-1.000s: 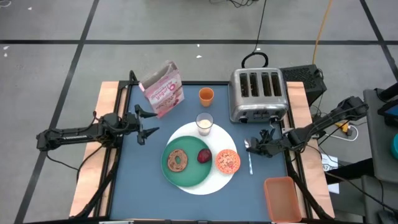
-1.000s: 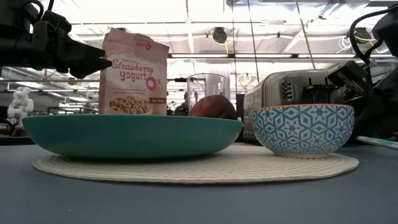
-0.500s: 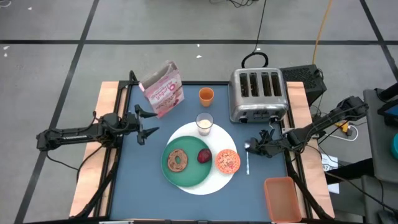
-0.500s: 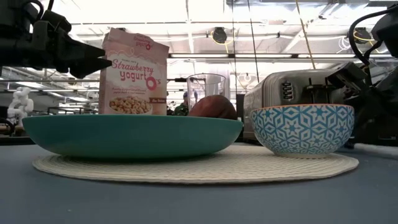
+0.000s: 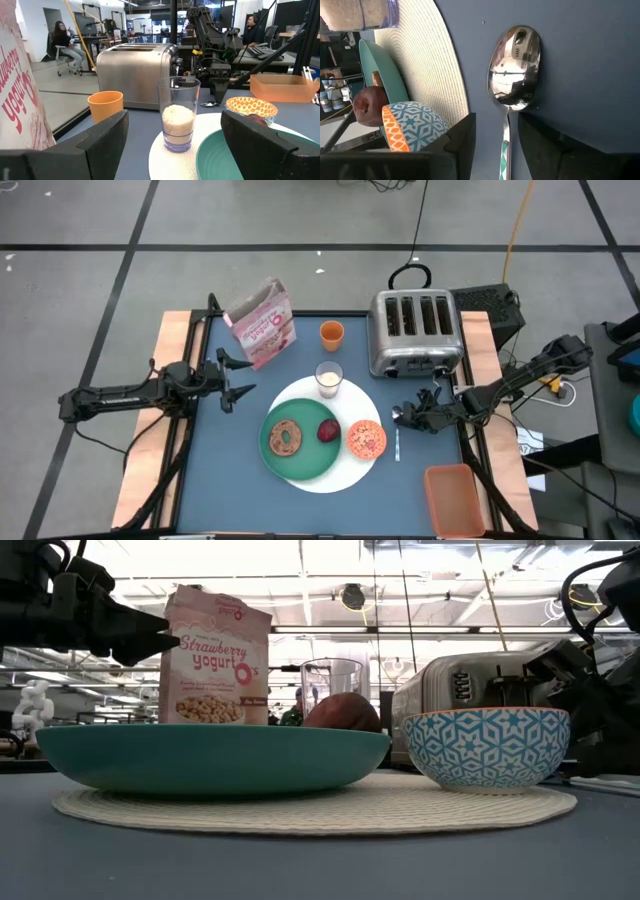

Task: Arrange a breakfast setting
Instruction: Put the spoon beside the orange bowl, then return to Home Position

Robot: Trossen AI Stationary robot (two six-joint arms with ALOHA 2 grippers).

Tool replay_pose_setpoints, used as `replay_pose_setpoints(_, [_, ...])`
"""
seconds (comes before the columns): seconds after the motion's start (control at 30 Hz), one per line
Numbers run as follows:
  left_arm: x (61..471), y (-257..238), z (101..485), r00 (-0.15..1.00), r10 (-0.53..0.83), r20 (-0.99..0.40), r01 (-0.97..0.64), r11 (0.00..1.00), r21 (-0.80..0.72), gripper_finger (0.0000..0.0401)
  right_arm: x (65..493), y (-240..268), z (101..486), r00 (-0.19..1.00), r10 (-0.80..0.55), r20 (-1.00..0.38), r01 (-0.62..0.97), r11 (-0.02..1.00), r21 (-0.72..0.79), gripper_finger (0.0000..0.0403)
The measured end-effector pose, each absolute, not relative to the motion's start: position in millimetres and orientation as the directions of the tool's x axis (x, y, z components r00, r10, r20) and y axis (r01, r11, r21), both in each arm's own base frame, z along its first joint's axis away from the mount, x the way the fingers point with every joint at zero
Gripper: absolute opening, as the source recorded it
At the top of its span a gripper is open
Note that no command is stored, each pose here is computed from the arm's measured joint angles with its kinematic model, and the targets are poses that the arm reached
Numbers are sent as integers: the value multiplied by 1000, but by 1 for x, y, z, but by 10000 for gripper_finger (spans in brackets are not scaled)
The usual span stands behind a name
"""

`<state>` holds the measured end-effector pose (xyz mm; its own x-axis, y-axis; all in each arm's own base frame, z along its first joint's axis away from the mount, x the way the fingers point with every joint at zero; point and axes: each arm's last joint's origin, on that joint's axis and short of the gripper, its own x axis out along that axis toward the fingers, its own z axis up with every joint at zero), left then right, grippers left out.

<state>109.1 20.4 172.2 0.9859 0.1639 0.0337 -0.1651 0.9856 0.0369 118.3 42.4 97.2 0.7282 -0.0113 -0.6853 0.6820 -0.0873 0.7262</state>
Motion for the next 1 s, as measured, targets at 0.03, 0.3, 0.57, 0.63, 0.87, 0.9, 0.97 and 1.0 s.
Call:
replay_pose_setpoints(0.03, [109,20,172,986,163,33,-164,986,37,321,118,43,97,728,-5,-685,682,-87,726,141])
replay_pose_setpoints(0.3, [109,20,172,986,164,34,-165,985,45,322,116,46,105,743,161,-650,665,-59,745,141])
replay_pose_setpoints(0.57, [109,20,172,986,164,34,-165,985,43,322,115,46,122,831,195,-521,536,-29,844,141])
replay_pose_setpoints(0.63, [109,20,172,986,164,34,-165,985,43,321,114,45,126,850,202,-487,499,-10,867,141])
replay_pose_setpoints(0.87, [109,20,173,986,164,40,-165,985,45,322,113,45,148,932,234,-278,282,19,959,141])
replay_pose_setpoints(0.9, [109,20,173,986,164,41,-166,985,45,321,114,45,154,947,230,-226,226,24,974,141])
replay_pose_setpoints(0.97, [109,20,173,986,164,41,-166,985,45,322,114,44,166,972,210,-100,92,50,995,141])
replay_pose_setpoints(1.0, [109,20,173,986,164,42,-166,985,45,321,114,43,173,981,193,-31,17,77,997,141])
